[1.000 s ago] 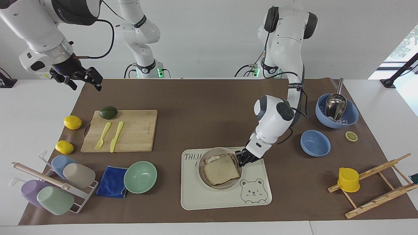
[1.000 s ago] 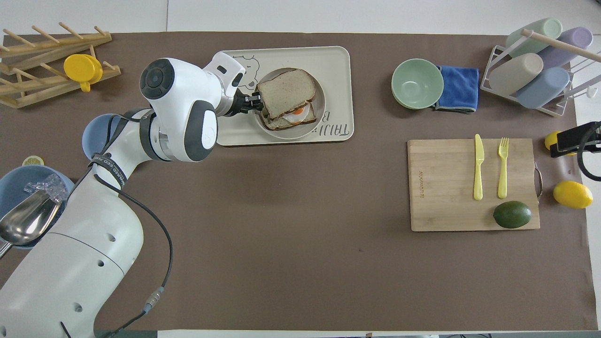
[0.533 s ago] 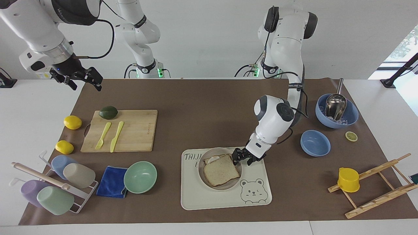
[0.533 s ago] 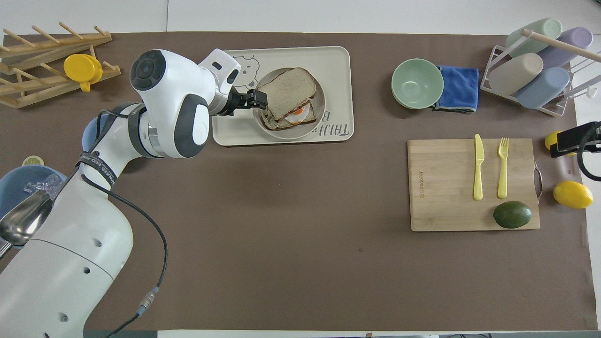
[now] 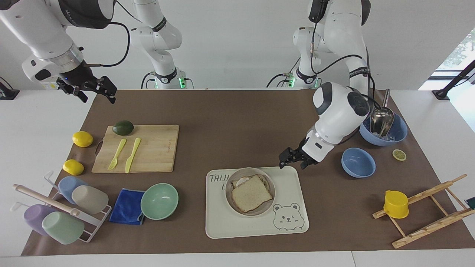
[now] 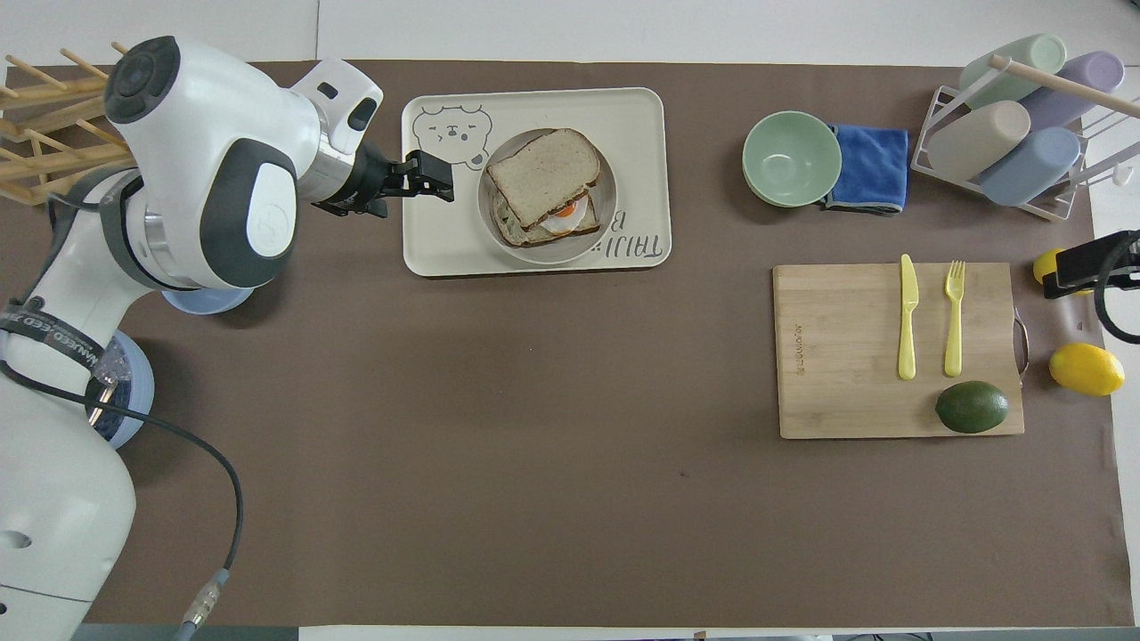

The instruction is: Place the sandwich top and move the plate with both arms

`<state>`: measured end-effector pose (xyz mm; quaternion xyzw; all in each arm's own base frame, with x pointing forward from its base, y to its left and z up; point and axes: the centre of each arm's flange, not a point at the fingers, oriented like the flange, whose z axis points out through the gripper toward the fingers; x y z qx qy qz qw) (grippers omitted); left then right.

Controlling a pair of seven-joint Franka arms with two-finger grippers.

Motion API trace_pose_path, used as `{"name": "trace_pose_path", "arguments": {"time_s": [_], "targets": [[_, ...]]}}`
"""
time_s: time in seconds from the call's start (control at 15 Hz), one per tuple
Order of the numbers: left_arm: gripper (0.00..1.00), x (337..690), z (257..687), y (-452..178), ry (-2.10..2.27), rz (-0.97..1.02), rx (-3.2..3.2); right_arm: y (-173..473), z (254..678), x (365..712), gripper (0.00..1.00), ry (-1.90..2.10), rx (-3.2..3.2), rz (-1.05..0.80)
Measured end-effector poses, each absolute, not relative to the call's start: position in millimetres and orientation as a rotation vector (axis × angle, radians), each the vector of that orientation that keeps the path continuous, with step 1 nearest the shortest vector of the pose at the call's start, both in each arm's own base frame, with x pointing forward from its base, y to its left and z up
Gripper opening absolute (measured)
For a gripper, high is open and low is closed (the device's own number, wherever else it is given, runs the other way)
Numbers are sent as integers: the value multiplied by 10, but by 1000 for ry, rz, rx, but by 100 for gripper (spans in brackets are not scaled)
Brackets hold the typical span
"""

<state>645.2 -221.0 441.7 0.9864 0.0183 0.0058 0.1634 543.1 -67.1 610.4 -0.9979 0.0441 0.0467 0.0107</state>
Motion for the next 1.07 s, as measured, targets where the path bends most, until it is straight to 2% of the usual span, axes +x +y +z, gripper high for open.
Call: {"name": "trace_pose_path", "arguments": {"time_s": [0.4, 0.73, 1.07], "targets": [[100, 6216, 5307, -1339, 95, 31, 2939, -689, 6208, 5425, 100, 145, -3116, 105], [100, 5818, 5971, -705, 155, 24, 3048, -691, 6255, 5422, 100, 145, -3117, 89], [100, 5290, 6169, -654, 16, -20, 3105, -693, 6255, 5422, 100, 147, -3117, 90]]}}
